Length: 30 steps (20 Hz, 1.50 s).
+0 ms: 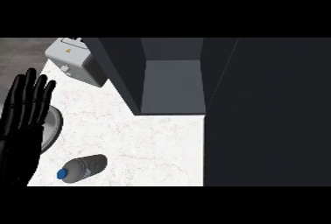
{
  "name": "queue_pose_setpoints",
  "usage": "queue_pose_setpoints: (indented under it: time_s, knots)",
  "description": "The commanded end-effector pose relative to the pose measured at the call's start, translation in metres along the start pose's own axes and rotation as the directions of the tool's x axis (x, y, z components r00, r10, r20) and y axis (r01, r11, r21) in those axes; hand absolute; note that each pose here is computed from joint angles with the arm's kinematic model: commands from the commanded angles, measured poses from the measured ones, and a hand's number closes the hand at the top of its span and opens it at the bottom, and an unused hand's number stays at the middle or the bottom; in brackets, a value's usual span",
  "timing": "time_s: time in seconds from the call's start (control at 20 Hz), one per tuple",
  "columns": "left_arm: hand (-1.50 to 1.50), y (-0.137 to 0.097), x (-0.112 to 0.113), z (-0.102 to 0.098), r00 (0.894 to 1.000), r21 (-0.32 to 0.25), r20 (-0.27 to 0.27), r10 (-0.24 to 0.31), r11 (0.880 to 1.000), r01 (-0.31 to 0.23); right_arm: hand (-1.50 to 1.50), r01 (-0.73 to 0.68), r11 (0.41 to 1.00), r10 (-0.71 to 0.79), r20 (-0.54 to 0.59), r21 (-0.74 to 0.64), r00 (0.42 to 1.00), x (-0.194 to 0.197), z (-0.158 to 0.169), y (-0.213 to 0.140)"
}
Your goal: Pick up the bottled water, place it into the cabinet and close the cabinet
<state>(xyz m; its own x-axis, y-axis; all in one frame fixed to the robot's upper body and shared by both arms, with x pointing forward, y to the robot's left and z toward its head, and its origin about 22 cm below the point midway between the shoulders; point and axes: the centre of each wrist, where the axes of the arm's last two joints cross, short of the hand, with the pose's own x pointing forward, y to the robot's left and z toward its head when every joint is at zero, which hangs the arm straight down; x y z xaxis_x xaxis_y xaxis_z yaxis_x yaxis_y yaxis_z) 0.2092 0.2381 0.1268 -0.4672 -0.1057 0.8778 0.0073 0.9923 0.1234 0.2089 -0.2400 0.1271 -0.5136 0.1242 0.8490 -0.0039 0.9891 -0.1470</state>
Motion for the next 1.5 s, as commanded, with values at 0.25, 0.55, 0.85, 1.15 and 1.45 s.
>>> queue_pose_setpoints:
  time_s: [0.25, 0.55, 0.85, 1.15, 1.45]
  knots:
    - [-1.50, 0.018, 0.053, 0.078, 0.979, 0.197, 0.198, -0.049, 0.980, 0.009, -1.50, -0.034, 0.999, 0.032, -0.138, -0.015, 0.990, -0.002, 0.046, -0.012]
    - [-1.50, 0.007, 0.054, 0.123, 0.963, 0.291, 0.047, 0.264, 0.919, -0.266, -1.50, 0.205, 0.975, -0.184, -0.214, 0.081, 0.959, 0.035, 0.073, -0.006]
    - [-1.50, -0.002, 0.064, 0.160, 0.960, 0.297, 0.041, 0.278, 0.914, -0.277, -1.50, 0.221, 0.972, -0.199, -0.217, 0.080, 0.955, 0.062, 0.091, -0.016]
    - [-1.50, -0.005, 0.058, 0.195, 0.962, 0.298, 0.048, 0.269, 0.915, -0.271, -1.50, 0.211, 0.974, -0.189, -0.224, 0.078, 0.956, 0.070, 0.094, -0.019]
    - [-1.50, -0.002, 0.057, 0.217, 0.966, 0.307, 0.018, 0.257, 0.918, -0.250, -1.50, 0.201, 0.975, -0.178, -0.204, 0.095, 0.963, 0.091, 0.109, -0.010]
